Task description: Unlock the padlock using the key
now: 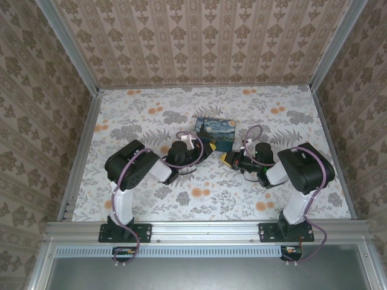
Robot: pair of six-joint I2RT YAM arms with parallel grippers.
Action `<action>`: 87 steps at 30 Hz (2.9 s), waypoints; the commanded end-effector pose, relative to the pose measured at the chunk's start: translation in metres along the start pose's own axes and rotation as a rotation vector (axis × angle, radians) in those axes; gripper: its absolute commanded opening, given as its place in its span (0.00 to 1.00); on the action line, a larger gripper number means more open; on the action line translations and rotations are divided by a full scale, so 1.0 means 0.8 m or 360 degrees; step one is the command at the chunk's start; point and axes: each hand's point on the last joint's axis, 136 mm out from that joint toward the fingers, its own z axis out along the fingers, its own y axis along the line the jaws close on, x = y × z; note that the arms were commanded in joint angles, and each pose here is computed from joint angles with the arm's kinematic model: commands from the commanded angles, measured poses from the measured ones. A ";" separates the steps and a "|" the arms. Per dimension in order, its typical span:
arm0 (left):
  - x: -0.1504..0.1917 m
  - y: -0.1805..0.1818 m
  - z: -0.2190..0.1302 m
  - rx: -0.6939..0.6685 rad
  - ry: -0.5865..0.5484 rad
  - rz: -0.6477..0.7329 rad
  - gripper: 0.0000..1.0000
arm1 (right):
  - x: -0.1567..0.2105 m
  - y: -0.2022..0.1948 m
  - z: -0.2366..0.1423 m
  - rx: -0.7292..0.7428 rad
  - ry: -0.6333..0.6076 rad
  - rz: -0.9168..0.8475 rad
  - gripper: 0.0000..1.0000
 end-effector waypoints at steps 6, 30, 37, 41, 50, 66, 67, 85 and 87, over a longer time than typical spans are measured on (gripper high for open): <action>-0.010 -0.025 -0.004 0.0125 -0.0026 0.0012 0.00 | -0.019 0.015 0.009 -0.0051 -0.0057 -0.0048 0.00; -0.005 -0.022 -0.006 0.0116 -0.0008 0.0009 0.00 | -0.040 0.023 0.020 -0.0028 -0.0085 -0.0068 0.00; -0.005 -0.028 -0.003 0.0140 0.0002 -0.0020 0.00 | -0.047 0.026 0.021 -0.0038 -0.0115 -0.0070 0.00; -0.002 -0.032 -0.001 0.0157 0.0020 -0.0059 0.00 | -0.054 0.033 0.020 -0.0068 -0.0164 -0.0090 0.00; 0.003 -0.054 0.004 0.0227 0.0061 -0.0182 0.00 | -0.073 0.051 0.020 -0.0202 -0.0289 -0.0131 0.00; 0.004 -0.079 0.018 0.0296 0.0068 -0.0342 0.00 | -0.080 0.093 0.013 -0.0299 -0.0342 -0.0170 0.00; 0.004 -0.081 0.019 0.0300 0.0068 -0.0342 0.00 | -0.082 0.096 0.012 -0.0307 -0.0349 -0.0156 0.00; 0.013 -0.076 0.017 0.0287 0.0097 -0.0305 0.00 | -0.104 0.105 0.015 -0.0305 -0.0314 0.0015 0.00; 0.012 -0.076 0.015 0.0286 0.0094 -0.0299 0.00 | -0.106 0.100 0.013 -0.0284 -0.0321 0.0013 0.00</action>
